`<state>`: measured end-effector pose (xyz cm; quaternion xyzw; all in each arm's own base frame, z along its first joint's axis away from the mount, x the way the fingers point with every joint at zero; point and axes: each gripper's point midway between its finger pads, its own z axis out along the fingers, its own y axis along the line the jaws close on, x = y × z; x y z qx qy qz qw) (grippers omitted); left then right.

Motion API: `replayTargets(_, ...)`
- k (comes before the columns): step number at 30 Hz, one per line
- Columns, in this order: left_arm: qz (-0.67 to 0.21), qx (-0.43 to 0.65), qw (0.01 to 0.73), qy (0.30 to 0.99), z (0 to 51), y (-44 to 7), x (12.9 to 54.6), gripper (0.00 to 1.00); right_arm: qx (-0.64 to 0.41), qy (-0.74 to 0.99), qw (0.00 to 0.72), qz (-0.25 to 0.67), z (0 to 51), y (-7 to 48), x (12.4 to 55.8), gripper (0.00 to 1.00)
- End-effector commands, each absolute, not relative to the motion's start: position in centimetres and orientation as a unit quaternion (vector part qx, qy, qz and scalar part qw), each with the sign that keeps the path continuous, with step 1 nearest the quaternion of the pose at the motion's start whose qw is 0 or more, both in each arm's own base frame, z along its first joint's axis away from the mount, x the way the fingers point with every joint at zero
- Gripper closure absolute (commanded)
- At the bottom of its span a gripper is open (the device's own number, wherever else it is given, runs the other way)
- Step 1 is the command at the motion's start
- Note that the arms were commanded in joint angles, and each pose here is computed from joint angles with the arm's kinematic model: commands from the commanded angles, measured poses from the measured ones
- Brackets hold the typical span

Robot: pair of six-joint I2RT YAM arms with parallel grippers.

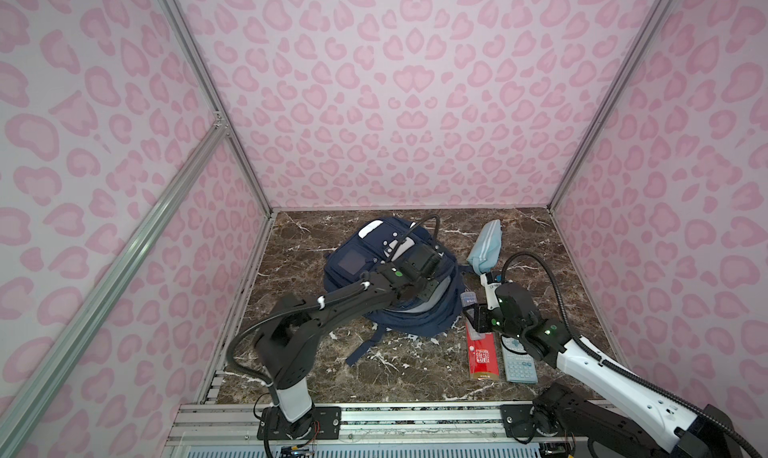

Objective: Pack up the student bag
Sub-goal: 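Lower the compass case into the bag opening with right while left holds it open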

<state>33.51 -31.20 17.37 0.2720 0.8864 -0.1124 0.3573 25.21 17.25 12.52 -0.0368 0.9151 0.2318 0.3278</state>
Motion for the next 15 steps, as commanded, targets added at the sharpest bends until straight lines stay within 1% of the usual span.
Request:
replayTargets(1, -0.25, 0.233, 0.366, 0.866, 21.5, -31.5, 32.6, 0.96, -0.04, 0.886, 0.35, 0.3, 15.0, 20.5, 27.5, 0.72)
replayTargets(4, -0.305, 0.22, 0.361, 0.853, 23.0, -31.0, 32.2, 0.97, -0.055, 0.883, 0.328, 0.331, 15.1, 23.2, 29.0, 0.72)
replayTargets(8, -0.321, 0.217, 0.371, 0.844, 23.7, -30.9, 32.2, 0.96, -0.055, 0.872, 0.308, 0.376, 14.7, 28.0, 31.9, 0.72)
replayTargets(10, -0.334, 0.208, 0.38, 0.837, 24.3, -30.9, 32.4, 0.96, -0.021, 0.856, 0.303, 0.417, 14.4, 30.8, 34.5, 0.72)
replayTargets(11, -0.338, 0.207, 0.384, 0.834, 24.7, -31.0, 32.4, 0.96, -0.006, 0.851, 0.309, 0.424, 14.2, 31.8, 35.5, 0.72)
replayTargets(13, -0.343, 0.207, 0.392, 0.828, 25.5, -31.0, 32.5, 0.96, 0.037, 0.845, 0.315, 0.431, 13.2, 33.6, 37.7, 0.68)
replayTargets(15, -0.347, 0.208, 0.398, 0.823, 26.1, -31.1, 32.5, 0.97, 0.061, 0.83, 0.314, 0.457, 13.1, 35.7, 39.1, 0.66)
